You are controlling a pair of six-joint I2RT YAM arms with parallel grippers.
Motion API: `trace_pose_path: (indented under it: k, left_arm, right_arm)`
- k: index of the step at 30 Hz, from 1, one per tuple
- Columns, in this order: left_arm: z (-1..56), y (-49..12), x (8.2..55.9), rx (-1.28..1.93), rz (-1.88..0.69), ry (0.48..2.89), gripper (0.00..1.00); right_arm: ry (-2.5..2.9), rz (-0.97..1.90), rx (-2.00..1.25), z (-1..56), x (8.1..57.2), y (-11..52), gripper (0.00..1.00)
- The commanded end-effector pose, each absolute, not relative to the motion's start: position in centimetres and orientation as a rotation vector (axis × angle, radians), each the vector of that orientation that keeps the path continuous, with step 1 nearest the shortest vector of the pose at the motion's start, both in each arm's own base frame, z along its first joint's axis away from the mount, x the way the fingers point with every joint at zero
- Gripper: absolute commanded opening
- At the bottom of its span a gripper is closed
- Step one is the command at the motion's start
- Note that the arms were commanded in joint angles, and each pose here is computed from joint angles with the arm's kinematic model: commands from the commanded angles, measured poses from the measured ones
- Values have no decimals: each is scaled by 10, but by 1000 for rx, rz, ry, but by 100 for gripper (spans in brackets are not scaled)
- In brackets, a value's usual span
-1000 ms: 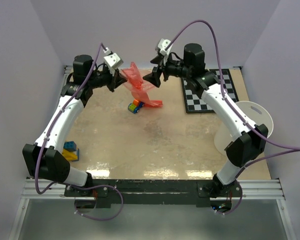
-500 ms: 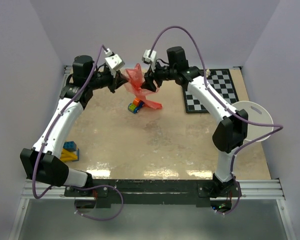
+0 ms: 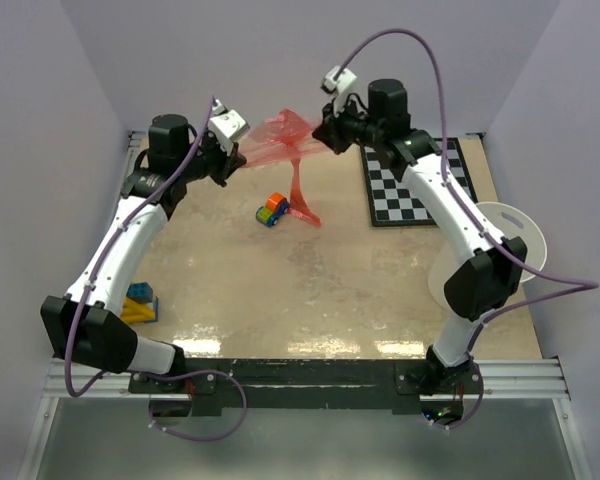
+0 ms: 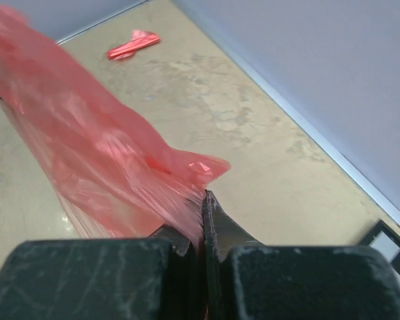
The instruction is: Put the trash bags into the trash bin
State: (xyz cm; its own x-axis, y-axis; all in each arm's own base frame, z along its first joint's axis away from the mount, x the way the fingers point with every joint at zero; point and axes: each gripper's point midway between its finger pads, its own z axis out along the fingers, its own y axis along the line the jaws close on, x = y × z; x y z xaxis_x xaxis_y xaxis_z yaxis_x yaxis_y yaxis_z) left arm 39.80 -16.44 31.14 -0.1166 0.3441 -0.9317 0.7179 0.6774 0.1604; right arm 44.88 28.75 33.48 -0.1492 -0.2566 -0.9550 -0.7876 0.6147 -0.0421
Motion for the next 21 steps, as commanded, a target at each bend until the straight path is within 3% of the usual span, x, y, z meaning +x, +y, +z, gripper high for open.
trace_pose_path:
  k: [1, 11, 12, 16, 19, 21]
  left_arm:
    - [311, -149, 404, 822, -303, 1735, 0]
    - [301, -139, 417, 752, -265, 1788, 0]
    - [301, -141, 416, 749, -280, 1788, 0]
    - [314, -155, 409, 785, -362, 1724, 0]
    - [316, -158, 408, 792, -377, 1709, 0]
    - [316, -158, 409, 790, -379, 1710, 0]
  right_arm:
    - [1736, 531, -667, 348, 465, 248, 0]
    - [1807, 405, -544, 337, 473, 207, 0]
    - [1796, 432, -595, 336, 468, 213, 4]
    - [1634, 664, -940, 345, 421, 253, 48]
    - [1579, 781, -1094, 338, 395, 280, 64]
    - [1568, 790, -1177, 327, 384, 296, 66]
